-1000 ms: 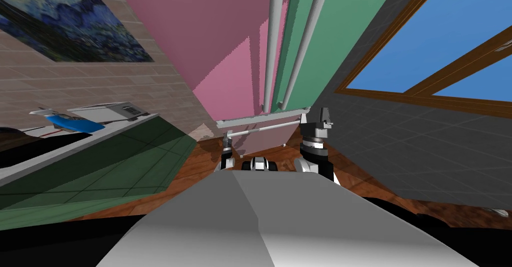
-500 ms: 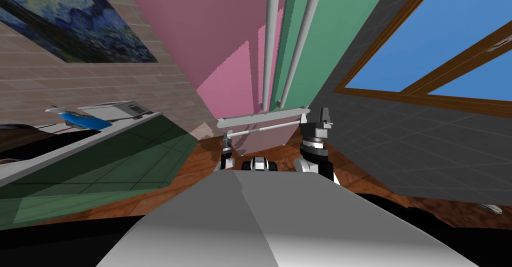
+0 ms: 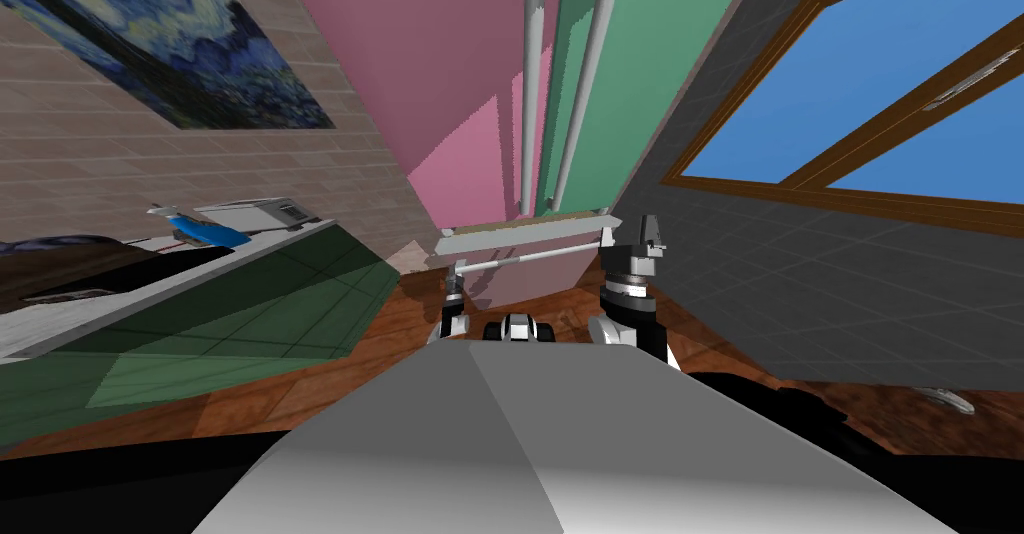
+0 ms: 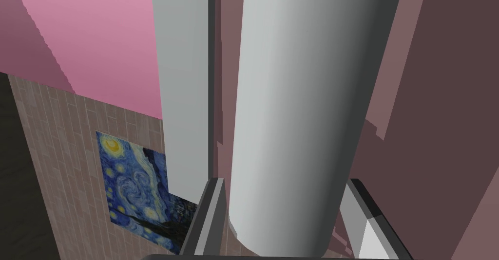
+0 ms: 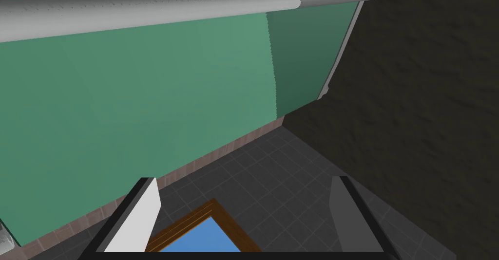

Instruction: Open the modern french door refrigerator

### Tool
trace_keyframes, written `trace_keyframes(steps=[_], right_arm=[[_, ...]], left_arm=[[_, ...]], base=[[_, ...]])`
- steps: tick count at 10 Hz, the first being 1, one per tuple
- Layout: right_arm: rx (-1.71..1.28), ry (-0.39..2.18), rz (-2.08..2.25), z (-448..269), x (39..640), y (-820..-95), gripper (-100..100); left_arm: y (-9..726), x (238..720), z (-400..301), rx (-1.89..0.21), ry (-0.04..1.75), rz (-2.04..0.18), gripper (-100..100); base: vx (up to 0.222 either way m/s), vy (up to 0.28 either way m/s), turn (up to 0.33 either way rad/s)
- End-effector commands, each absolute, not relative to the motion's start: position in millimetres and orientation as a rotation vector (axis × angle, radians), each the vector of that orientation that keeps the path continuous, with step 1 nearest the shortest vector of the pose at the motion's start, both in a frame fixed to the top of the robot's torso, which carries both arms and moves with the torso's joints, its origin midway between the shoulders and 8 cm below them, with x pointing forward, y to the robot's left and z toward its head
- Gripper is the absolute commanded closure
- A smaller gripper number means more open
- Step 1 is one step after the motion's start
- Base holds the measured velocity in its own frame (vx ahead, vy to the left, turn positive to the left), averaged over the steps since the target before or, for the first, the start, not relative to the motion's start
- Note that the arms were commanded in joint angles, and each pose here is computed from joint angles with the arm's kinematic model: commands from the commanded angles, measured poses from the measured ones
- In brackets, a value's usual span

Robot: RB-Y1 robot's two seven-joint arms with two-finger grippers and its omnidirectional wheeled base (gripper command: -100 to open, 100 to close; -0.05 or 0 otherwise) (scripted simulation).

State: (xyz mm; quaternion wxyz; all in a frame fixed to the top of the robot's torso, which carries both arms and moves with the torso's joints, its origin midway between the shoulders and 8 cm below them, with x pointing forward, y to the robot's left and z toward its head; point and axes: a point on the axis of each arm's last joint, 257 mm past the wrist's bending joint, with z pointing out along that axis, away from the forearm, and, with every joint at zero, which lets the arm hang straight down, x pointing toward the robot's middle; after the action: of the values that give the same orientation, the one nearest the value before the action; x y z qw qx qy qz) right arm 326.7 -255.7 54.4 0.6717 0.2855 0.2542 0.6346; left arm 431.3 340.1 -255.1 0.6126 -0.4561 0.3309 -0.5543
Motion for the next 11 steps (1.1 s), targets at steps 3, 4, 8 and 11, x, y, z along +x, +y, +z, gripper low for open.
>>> trace_keyframes(steps=[3, 4, 8, 11], right_arm=[[0.643, 0.573, 1.429, 54.4, 326.8, -255.7, 0], [0.643, 0.573, 1.429, 54.3, 326.7, -255.7, 0], [0.643, 0.573, 1.429, 54.4, 326.8, -255.7, 0], [0.643, 0.573, 1.429, 54.3, 326.7, -255.7, 0]], left_arm=[[336.8, 431.3, -255.8, -1.056, 0.773, -1.284, 100], [335.1, 429.3, -258.7, -1.061, 0.78, -1.284, 100], [333.1, 428.7, -255.2, -1.055, 0.778, -1.291, 100], [330.0, 424.0, -258.6, -1.06, 0.787, -1.294, 100]], base=[[-0.183, -0.033, 0.011], [-0.119, -0.031, 0.016], [-0.176, -0.043, 0.019], [-0.144, -0.039, 0.02]])
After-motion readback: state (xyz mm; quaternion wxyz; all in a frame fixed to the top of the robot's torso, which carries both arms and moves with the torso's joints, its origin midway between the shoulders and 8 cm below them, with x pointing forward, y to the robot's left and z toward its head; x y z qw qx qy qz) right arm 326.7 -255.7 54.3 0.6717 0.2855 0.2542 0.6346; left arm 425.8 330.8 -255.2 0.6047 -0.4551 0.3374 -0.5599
